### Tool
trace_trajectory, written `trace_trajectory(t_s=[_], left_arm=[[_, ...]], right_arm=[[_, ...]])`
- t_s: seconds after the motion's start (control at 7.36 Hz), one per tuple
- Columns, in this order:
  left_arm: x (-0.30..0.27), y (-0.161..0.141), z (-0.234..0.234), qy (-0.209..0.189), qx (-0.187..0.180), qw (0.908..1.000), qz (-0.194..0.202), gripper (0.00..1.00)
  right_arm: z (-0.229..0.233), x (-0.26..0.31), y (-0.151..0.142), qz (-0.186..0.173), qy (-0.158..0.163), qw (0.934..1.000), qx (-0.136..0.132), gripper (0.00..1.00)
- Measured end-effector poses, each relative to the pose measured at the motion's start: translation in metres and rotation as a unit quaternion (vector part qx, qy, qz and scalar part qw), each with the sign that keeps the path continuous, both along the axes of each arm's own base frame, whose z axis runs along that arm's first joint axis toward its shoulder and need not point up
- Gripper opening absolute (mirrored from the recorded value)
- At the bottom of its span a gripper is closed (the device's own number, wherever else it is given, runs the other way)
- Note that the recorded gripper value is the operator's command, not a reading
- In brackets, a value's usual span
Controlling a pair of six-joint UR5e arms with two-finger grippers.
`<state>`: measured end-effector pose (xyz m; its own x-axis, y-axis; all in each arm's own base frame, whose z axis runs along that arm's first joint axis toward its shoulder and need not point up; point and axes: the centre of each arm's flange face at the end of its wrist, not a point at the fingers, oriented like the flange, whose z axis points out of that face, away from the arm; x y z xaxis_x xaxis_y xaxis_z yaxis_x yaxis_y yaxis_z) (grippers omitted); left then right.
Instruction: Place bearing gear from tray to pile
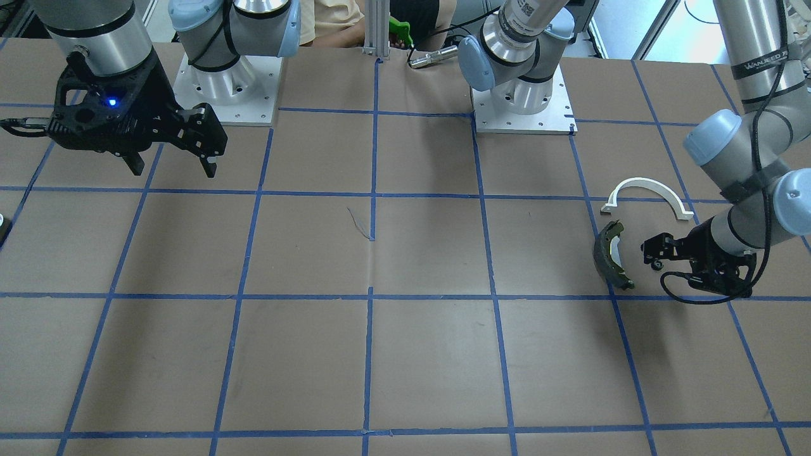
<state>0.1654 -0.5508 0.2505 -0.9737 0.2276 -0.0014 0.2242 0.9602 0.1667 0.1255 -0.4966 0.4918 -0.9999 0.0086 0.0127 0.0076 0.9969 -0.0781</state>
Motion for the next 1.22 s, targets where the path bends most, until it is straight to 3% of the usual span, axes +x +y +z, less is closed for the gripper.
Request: trace_trajectory(t_s=[0.41, 0.68, 0.95, 1.22], left_arm=[[-0.142, -0.015, 0.119, -0.001, 0.007, 0.9971, 0.075, 1.0], [-0.241, 0.003, 0.186, 0.006, -0.03, 0.9931, 0.114, 1.0], [-0.293, 0.028, 0.232, 0.012, -0.087, 0.9911, 0.101, 1.0], [-0.307, 0.054, 0.246, 0.014, -0.102, 0.9908, 0.088, 1.0]], right_arm=[[0.0, 0.0, 0.0, 0.001, 0.0, 1.0, 0.0, 1.0], [0.001, 0.0, 0.001, 0.001, 0.0, 1.0, -0.001, 1.0], [0.002, 0.001, 0.001, 0.002, -0.001, 1.0, -0.002, 1.0], [0.001, 0.001, 0.001, 0.002, -0.001, 1.0, -0.001, 1.0]])
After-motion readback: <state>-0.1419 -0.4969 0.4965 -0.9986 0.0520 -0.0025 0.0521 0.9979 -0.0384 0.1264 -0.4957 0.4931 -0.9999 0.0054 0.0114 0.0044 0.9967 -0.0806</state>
